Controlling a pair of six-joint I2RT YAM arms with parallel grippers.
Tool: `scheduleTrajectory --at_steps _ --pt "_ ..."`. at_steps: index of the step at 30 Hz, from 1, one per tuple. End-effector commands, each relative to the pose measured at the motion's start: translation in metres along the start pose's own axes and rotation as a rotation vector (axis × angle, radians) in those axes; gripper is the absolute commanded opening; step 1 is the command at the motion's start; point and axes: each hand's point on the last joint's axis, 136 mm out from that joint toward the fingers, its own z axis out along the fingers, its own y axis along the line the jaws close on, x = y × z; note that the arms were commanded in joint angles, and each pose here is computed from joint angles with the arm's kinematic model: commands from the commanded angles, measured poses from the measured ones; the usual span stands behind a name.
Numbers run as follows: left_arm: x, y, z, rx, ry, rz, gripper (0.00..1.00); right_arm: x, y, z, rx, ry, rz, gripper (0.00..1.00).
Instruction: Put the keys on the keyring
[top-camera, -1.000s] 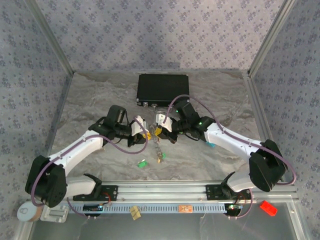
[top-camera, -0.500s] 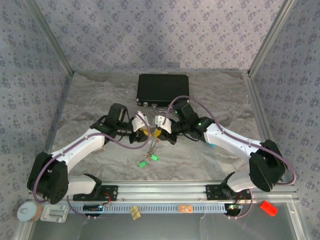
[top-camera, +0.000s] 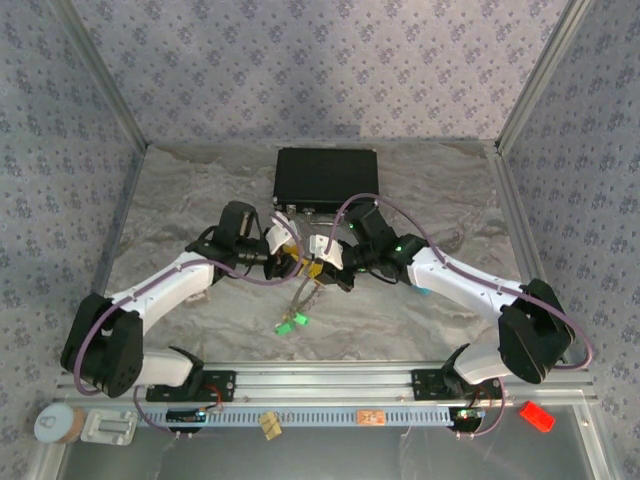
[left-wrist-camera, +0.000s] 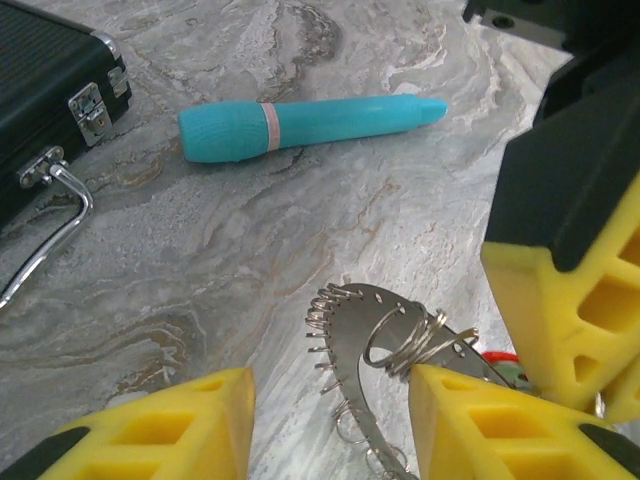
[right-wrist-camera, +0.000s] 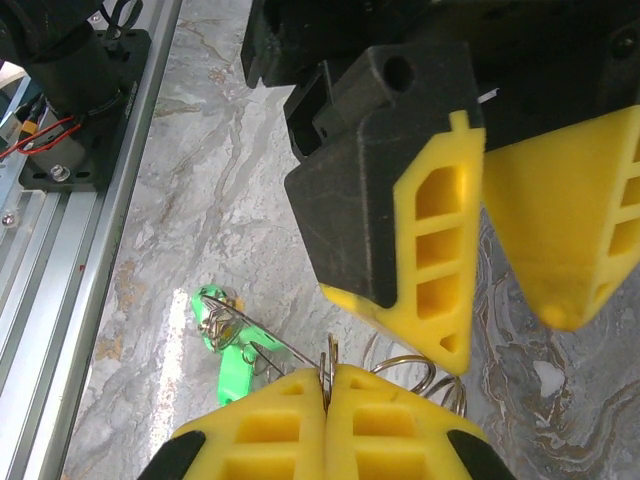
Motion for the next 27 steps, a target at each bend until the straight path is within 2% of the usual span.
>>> scheduleTrajectory --at_steps 1,5,8,11,15,19,22,27 --pt "-0.022 0.003 -0.002 0.015 -0.056 -0.026 0.46 -0.010 0.003 -0.005 -0.004 -0.024 -0.037 0.00" --pt "-0.013 0.007 -0.003 -0.012 0.002 -0.048 0.43 -0.011 0.001 -0.007 0.007 -0.036 -0.037 0.00" --pt "-0.004 0.010 -0.010 -0.067 0.039 -0.010 0.39 -0.009 -0.003 -0.009 0.021 -0.046 -0.031 0.00" --pt "-0.003 0.011 -0.022 -0.127 0.037 0.037 0.31 -0.006 -0.005 -0.011 0.030 -0.052 -0.023 0.00" --pt "0.000 0.002 -0.034 -0.140 0.046 0.104 0.20 -0.005 -0.005 -0.011 0.034 -0.054 -0.024 0.00" --pt "0.007 -0.025 -0.036 -0.035 0.034 0.149 0.07 -0.007 -0.005 -0.013 0.038 -0.058 -0.034 0.00" --pt "0.010 -0.053 -0.028 0.093 0.023 0.169 0.03 -0.008 -0.002 -0.012 0.030 -0.064 -0.047 0.00" --pt "0.005 -0.073 -0.017 0.221 0.013 0.157 0.00 -0.013 0.004 -0.012 0.020 -0.072 -0.074 0.00"
